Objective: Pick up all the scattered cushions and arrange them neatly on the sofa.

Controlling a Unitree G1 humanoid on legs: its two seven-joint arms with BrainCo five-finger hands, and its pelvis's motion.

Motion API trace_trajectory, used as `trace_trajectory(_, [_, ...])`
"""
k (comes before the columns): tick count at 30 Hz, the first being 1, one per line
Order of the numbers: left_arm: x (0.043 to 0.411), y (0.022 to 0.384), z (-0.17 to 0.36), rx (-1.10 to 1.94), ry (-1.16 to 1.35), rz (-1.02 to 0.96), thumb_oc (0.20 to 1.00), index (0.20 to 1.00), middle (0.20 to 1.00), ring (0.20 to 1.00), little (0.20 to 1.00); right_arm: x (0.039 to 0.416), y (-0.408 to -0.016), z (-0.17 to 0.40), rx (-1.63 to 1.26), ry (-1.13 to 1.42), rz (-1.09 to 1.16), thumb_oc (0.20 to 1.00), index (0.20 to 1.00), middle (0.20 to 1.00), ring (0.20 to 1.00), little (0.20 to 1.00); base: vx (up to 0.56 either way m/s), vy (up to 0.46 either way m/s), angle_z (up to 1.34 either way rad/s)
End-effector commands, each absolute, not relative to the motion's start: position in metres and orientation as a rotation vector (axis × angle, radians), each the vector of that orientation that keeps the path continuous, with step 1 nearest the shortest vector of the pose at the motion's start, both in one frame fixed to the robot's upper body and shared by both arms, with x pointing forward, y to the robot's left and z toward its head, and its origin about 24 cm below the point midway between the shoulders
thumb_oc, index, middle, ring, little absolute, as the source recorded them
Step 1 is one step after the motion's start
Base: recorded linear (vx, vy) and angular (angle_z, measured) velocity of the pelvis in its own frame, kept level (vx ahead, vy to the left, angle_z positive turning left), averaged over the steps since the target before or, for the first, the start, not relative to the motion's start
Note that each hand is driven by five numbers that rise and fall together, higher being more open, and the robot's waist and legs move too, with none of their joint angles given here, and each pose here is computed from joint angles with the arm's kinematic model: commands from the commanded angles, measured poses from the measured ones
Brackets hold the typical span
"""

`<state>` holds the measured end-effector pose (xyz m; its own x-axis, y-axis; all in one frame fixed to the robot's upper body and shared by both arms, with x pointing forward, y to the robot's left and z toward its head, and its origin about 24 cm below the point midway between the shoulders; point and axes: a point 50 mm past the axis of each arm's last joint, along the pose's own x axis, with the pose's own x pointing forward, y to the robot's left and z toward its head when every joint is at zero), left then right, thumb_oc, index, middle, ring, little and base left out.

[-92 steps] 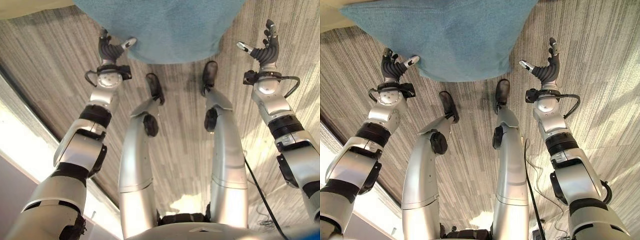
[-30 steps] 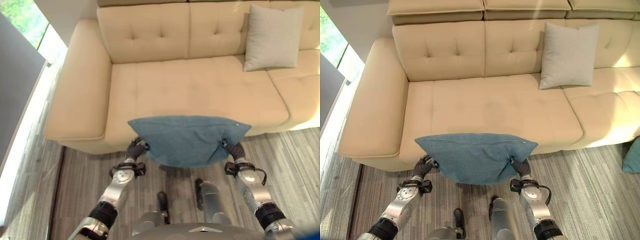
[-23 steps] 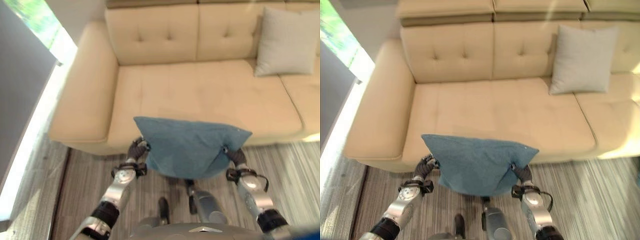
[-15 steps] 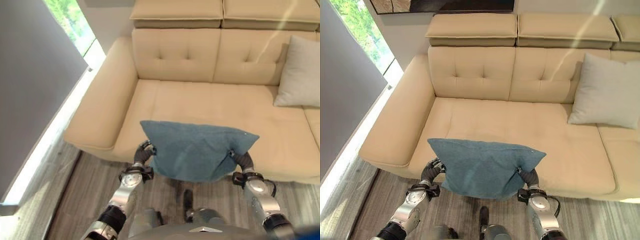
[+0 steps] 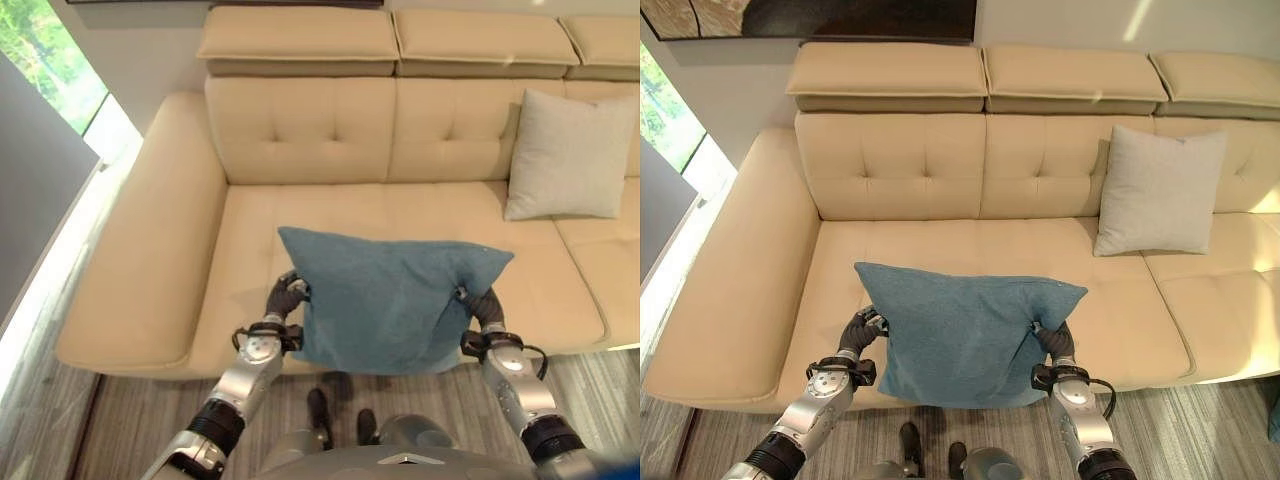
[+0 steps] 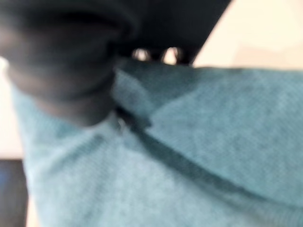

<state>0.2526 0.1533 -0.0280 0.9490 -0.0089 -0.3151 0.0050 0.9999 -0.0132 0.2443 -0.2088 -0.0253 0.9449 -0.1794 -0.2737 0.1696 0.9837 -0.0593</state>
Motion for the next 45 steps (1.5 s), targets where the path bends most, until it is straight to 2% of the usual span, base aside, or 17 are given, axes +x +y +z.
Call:
trace_trajectory(1, [0.276, 0.135, 0.016, -0.018, 0.081, -0.093, 0.2, 0.2, 0.2, 0.2, 0.2, 0.276, -0.184, 0.017, -0.014, 0.051, -0.085, 0.2, 0.2, 0.2, 0.2, 0.2, 0.07, -0.046, -0.1])
trace_trajectory(12, [0.271, 0.132, 0.006, -0.033, 0.131, -0.099, 0.2, 0.2, 0.2, 0.2, 0.2, 0.263, -0.201, 0.01, -0.027, 0.083, -0.123, 0.2, 0.2, 0.2, 0.2, 0.2, 0.11, -0.094, 0.12])
trace_trajectory(23, [0.276, 0.134, 0.013, -0.039, 0.109, -0.072, 0.2, 0.2, 0.2, 0.2, 0.2, 0.265, -0.2, 0.014, -0.039, 0.068, -0.123, 0.2, 0.2, 0.2, 0.2, 0.2, 0.07, -0.044, 0.12])
trace_trajectory(27, [0.292, 0.128, 0.036, -0.057, 0.02, -0.068, 0.2, 0.2, 0.2, 0.2, 0.2, 0.284, -0.194, 0.044, -0.055, -0.054, -0.112, 0.2, 0.2, 0.2, 0.2, 0.2, 0.03, -0.005, 0.0])
trace_trajectory(32, [0.325, 0.116, 0.1, -0.096, -0.201, -0.067, 0.2, 0.2, 0.2, 0.2, 0.2, 0.322, -0.171, 0.104, -0.082, -0.259, -0.055, 0.2, 0.2, 0.2, 0.2, 0.2, -0.1, 0.0, -0.03])
trace_trajectory(45, [0.368, 0.112, 0.219, -0.025, -0.543, -0.03, 0.2, 0.2, 0.2, 0.2, 0.2, 0.367, -0.156, 0.207, -0.163, -0.534, -0.104, 0.2, 0.2, 0.2, 0.2, 0.2, -0.04, -0.005, -0.01])
